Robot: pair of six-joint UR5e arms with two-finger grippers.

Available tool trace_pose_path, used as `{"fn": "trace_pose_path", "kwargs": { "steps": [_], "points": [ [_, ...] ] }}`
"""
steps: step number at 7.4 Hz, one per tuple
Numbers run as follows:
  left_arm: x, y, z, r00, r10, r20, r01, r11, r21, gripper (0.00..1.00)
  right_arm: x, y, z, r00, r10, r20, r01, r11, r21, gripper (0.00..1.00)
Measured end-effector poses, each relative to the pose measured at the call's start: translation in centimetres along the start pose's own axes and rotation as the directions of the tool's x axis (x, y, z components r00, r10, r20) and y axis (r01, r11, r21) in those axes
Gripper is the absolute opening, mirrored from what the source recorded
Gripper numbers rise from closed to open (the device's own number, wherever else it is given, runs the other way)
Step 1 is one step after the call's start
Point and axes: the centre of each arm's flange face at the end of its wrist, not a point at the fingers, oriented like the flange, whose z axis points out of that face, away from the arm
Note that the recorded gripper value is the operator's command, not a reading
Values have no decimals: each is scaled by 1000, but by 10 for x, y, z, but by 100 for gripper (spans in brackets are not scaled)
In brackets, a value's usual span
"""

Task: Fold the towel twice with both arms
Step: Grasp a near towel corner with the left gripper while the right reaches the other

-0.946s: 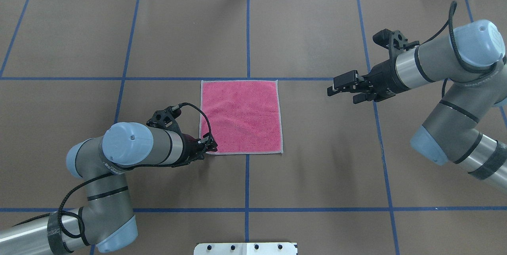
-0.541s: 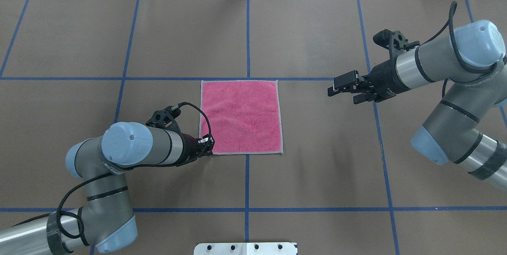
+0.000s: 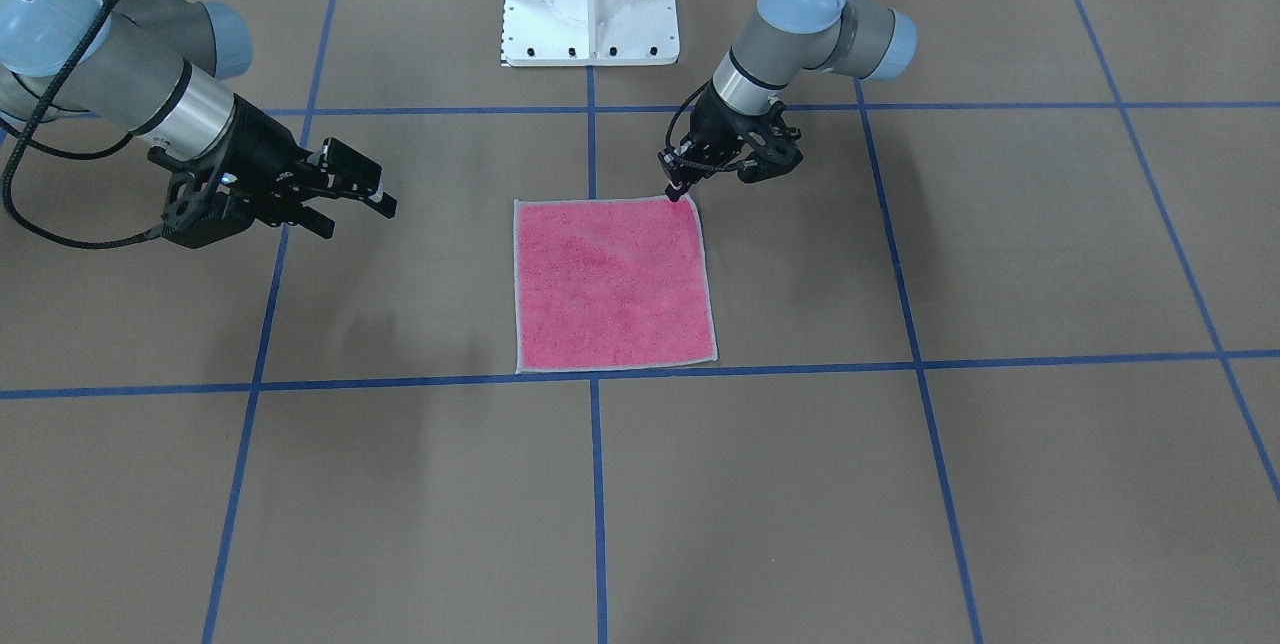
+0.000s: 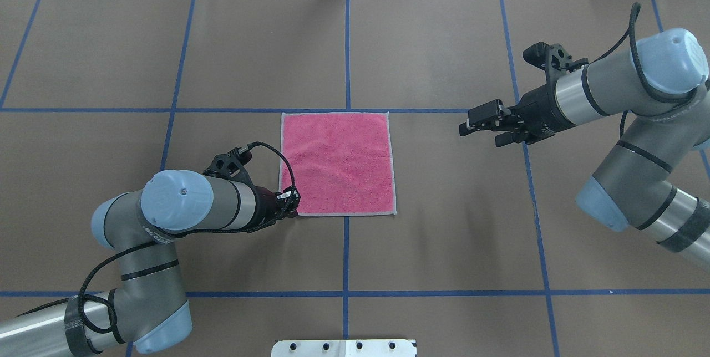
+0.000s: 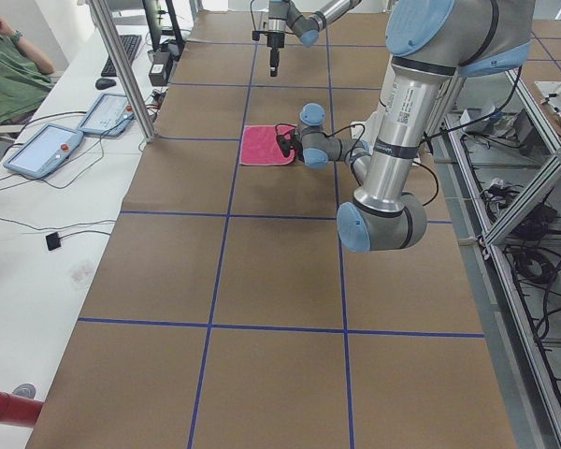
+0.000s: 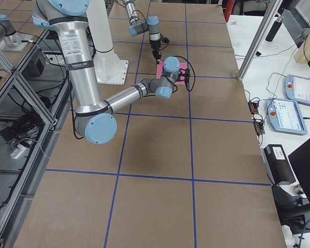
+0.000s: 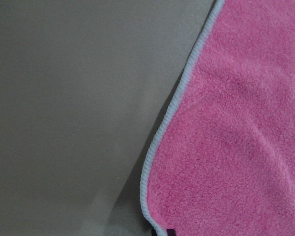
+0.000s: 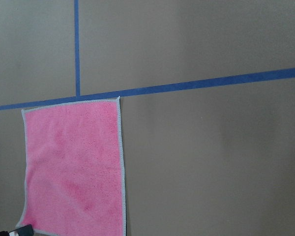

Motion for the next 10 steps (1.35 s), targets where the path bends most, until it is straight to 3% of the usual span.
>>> {"fn": "trace_pose_path", "kwargs": {
  "steps": [2,6,8,10],
  "points": [
    [7,2,-4,1000,-23,-13,23,1000,-2,0,-26,14,26,998,56,11,-56,998,-25,100],
    [9,1,-5,999,-33,-18,33,999,1,0,-78,48,99,993,119,1,-119,993,-27,98],
    [12,1,-9,999,-32,-27,32,999,0,0,-80,61,121,992,125,-17,-126,992,-32,82],
    [12,1,-9,999,-32,-29,32,999,-1,0,-81,73,134,993,119,-23,-120,992,-37,79]
  ]
}}
